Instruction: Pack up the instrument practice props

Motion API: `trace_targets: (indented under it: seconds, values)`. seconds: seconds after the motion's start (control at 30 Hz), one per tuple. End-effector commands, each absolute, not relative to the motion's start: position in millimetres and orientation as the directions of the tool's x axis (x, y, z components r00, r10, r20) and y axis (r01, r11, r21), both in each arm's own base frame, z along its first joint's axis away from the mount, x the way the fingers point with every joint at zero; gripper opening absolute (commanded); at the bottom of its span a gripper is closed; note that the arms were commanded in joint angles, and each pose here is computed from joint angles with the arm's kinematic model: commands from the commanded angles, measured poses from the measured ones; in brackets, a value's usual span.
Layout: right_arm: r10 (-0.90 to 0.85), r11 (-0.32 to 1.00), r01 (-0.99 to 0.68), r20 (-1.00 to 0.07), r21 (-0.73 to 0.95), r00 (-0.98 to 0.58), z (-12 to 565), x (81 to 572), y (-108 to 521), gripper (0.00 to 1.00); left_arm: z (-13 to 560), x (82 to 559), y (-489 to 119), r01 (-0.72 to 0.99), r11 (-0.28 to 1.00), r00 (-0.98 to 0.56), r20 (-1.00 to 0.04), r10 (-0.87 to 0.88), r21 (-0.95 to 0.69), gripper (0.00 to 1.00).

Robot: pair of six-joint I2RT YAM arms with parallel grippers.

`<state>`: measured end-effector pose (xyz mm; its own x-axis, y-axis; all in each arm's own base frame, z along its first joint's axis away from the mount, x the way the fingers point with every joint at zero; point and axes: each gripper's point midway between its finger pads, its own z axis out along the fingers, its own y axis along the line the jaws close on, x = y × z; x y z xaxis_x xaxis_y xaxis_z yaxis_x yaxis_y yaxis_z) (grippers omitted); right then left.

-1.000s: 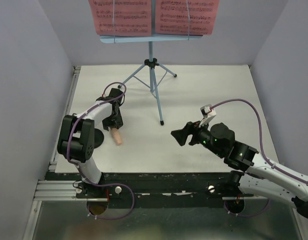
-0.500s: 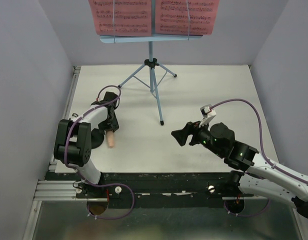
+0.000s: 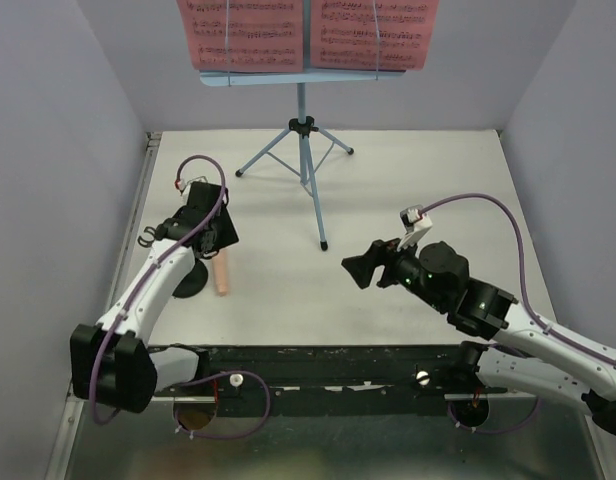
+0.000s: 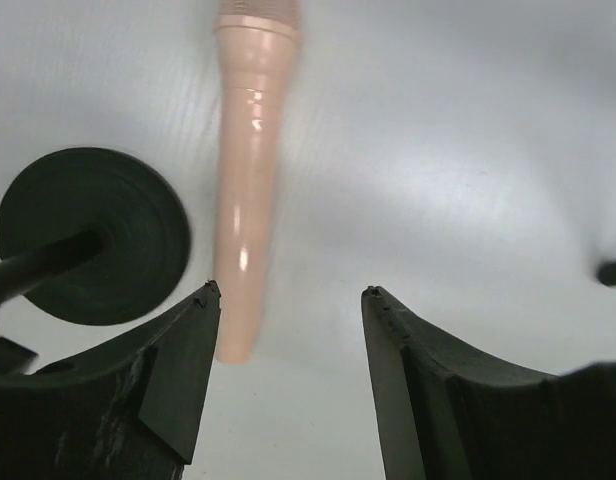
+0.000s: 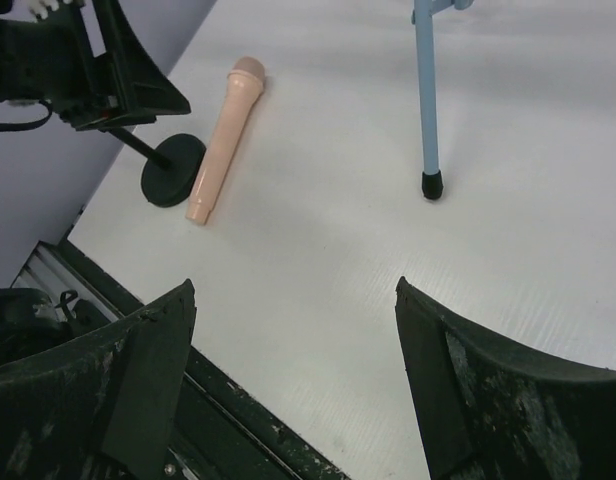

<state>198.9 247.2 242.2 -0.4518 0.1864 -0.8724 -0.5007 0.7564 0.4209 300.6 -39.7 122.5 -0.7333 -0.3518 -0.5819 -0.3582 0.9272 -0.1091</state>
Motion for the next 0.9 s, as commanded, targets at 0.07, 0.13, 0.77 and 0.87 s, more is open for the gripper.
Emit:
trace_targets:
  seconds: [0.07, 0.13, 0.77, 0.87]
  values:
    - [0.176, 0.791, -0.474, -0.886, 0.386, -0.428, 248, 210, 246, 0.88, 200, 280, -95, -0.208, 0.938, -0.589, -0.73, -0.348, -0.278, 0.69]
    - [0.176, 0.81, -0.446, -0.884, 0.38, -0.433, 240, 216, 246, 0.87, 221, 275, -116, -0.121, 0.945, -0.545, -0.775, -0.319, -0.303, 0.69]
    - [0.154, 0.923, -0.3, -0.947, 0.24, -0.282, 209, 323, 292, 0.84, 270, 225, -140, 0.258, 0.818, -0.221, -0.855, -0.469, -0.515, 0.98]
    - [0.189, 0.921, -0.278, -0.937, 0.273, -0.295, 200, 350, 298, 0.81, 272, 222, -135, 0.228, 0.807, -0.233, -0.836, -0.497, -0.544, 0.99]
